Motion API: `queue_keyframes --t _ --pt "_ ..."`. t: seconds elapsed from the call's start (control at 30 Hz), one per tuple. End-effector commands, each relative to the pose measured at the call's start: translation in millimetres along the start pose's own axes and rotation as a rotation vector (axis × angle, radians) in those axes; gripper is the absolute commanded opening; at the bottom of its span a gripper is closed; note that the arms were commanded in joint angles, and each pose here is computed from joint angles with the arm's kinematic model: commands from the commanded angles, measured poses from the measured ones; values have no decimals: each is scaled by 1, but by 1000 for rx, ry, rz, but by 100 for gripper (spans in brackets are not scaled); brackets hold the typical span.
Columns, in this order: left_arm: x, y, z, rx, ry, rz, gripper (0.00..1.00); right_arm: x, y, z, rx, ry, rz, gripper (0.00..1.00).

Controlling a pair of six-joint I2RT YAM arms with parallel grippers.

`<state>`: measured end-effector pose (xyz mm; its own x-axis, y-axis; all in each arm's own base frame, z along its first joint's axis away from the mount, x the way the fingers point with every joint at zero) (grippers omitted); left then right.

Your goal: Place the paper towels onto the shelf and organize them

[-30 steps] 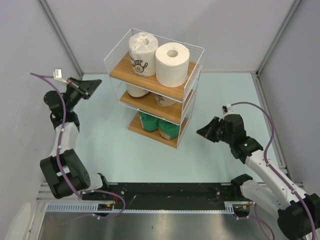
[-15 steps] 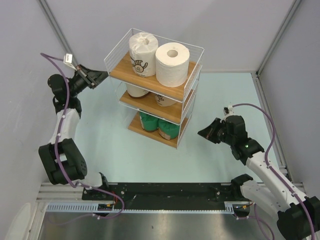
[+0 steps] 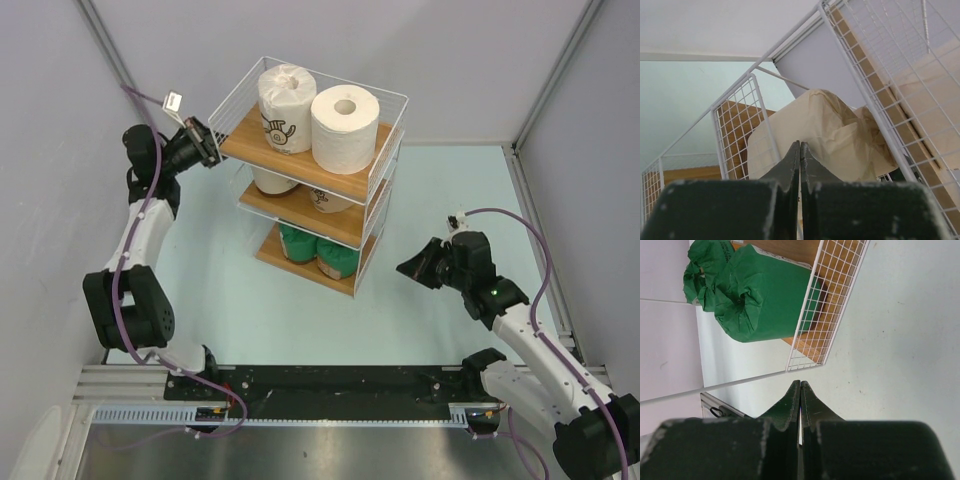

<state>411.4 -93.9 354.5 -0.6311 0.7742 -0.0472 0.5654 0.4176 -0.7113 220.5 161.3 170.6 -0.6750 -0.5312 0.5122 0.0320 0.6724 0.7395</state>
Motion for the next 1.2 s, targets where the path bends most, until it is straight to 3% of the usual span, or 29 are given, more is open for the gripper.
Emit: queue_keyframes --t 0.0,0.7,0.9,1.17 --pt "-9 -7 -6 -53 12 7 0 4 2 -1 17 -5 -15 2" --pt "-27 -32 25 -127 129 40 0 4 -7 3 1 -2 -6 2" --pt "-23 -30 27 -138 120 2 1 3 -7 3 -3 2 -7 2" --pt "-17 -39 -12 -129 -10 -20 5 4 -8 5 -10 3 -12 2"
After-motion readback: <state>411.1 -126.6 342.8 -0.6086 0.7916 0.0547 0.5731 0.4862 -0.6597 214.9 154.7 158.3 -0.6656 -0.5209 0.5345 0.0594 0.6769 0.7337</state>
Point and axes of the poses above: each gripper's point midway between its finger pads, its own x axis back along the fingers, its own y axis along the line the jaws close on, z = x × y, the point moved 2 cm from there along x, back along the fingers, and after that the axes turned 3 degrees about -x, right-handed, at the moved point
